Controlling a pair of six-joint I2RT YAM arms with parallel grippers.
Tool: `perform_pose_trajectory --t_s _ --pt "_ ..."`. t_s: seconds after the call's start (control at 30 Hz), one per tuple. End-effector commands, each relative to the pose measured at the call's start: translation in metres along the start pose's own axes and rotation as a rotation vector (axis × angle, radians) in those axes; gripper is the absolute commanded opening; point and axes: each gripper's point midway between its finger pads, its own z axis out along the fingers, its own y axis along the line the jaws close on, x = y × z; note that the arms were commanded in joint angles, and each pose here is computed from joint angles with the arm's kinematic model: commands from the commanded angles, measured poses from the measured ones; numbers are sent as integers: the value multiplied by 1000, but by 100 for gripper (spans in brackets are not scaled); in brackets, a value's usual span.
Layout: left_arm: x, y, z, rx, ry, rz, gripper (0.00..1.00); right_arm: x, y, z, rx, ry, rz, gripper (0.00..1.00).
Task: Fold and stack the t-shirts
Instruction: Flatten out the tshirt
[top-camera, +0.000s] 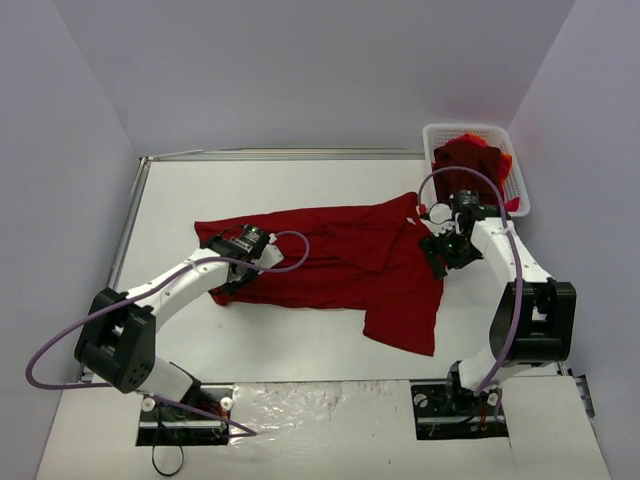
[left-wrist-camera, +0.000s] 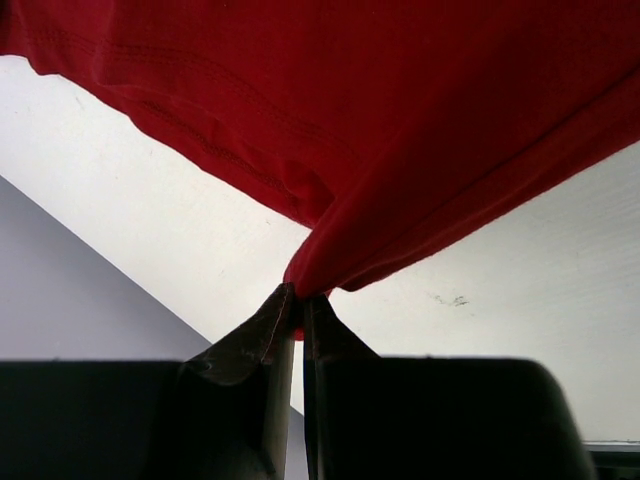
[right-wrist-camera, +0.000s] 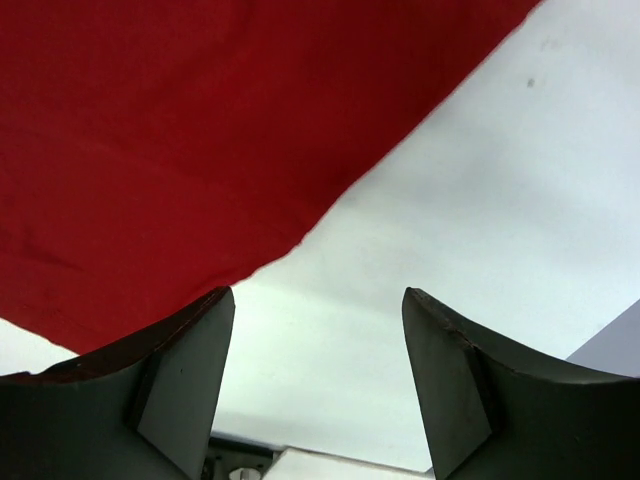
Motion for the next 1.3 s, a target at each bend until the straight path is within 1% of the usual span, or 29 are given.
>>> perform_pose_trajectory --t_s 0.0,0.1,0.3,0.47,0.7,0.9,1.0,1.1,1.13,1.17,1.2,1.27 --pt "-9 15 -11 -57 -44 -46 2 32 8 3 -101 108 24 64" --pt "-8 17 -10 -65 -43 -52 2 46 12 11 -158 173 23 63" --pt "-7 15 -6 -67 -40 -50 2 57 29 21 -284 220 -3 62" --pt "-7 13 -3 -63 -39 -51 2 56 31 28 -328 225 -11 61" --pt "-5 13 -2 -67 -32 -49 2 61 37 44 -397 266 -25 60" --pt "-6 14 -1 -65 -28 -49 2 60 37 52 -428 259 -15 59" --pt "-7 13 -1 -63 -28 -47 2 58 37 55 -436 253 -18 56" --pt "-7 13 -1 -62 -27 -48 2 55 38 56 -446 242 -18 51" --pt "-7 13 -1 -62 -25 -47 2 54 38 57 -450 239 -18 44" --pt "-8 14 -1 -64 -26 -49 2 52 38 57 -451 230 -16 40" --pt "-8 13 -1 -62 -25 -50 2 51 38 56 -452 230 -18 33" --pt "-7 14 -2 -62 -25 -50 2 50 39 56 -457 226 -21 26"
